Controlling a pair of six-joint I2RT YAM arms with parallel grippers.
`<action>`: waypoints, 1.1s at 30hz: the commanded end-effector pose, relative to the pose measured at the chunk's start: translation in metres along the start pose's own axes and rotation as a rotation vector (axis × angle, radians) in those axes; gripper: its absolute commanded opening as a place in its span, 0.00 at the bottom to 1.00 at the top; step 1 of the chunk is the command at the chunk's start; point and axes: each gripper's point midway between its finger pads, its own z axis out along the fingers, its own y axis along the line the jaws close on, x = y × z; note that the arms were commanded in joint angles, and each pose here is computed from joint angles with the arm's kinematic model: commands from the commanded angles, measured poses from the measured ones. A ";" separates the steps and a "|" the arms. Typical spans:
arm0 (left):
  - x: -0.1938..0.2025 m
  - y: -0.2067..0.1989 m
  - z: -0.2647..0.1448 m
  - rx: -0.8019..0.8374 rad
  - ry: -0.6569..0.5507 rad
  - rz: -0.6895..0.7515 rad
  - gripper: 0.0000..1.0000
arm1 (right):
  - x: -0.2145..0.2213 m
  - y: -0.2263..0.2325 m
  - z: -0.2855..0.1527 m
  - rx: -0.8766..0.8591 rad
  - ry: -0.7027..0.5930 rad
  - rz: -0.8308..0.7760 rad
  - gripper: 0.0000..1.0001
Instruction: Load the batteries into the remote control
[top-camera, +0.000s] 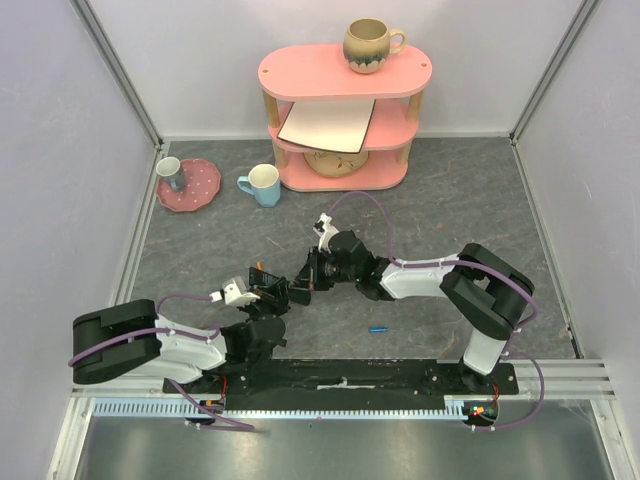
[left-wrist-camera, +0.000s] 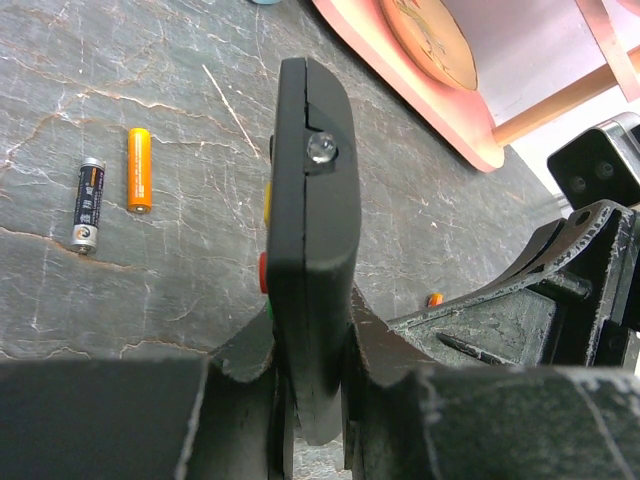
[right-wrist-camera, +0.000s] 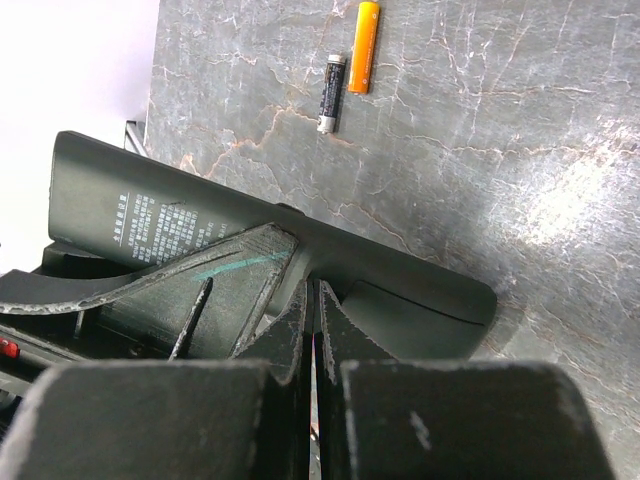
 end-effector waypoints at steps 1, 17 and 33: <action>-0.008 0.011 0.001 -0.037 -0.053 0.087 0.02 | 0.022 -0.018 0.002 0.099 0.083 0.023 0.00; -0.012 0.007 0.002 -0.034 -0.062 0.093 0.02 | 0.045 -0.046 0.001 0.195 0.151 0.058 0.00; -0.014 0.004 0.002 -0.034 -0.068 0.124 0.02 | 0.058 -0.084 -0.008 0.357 0.189 0.037 0.00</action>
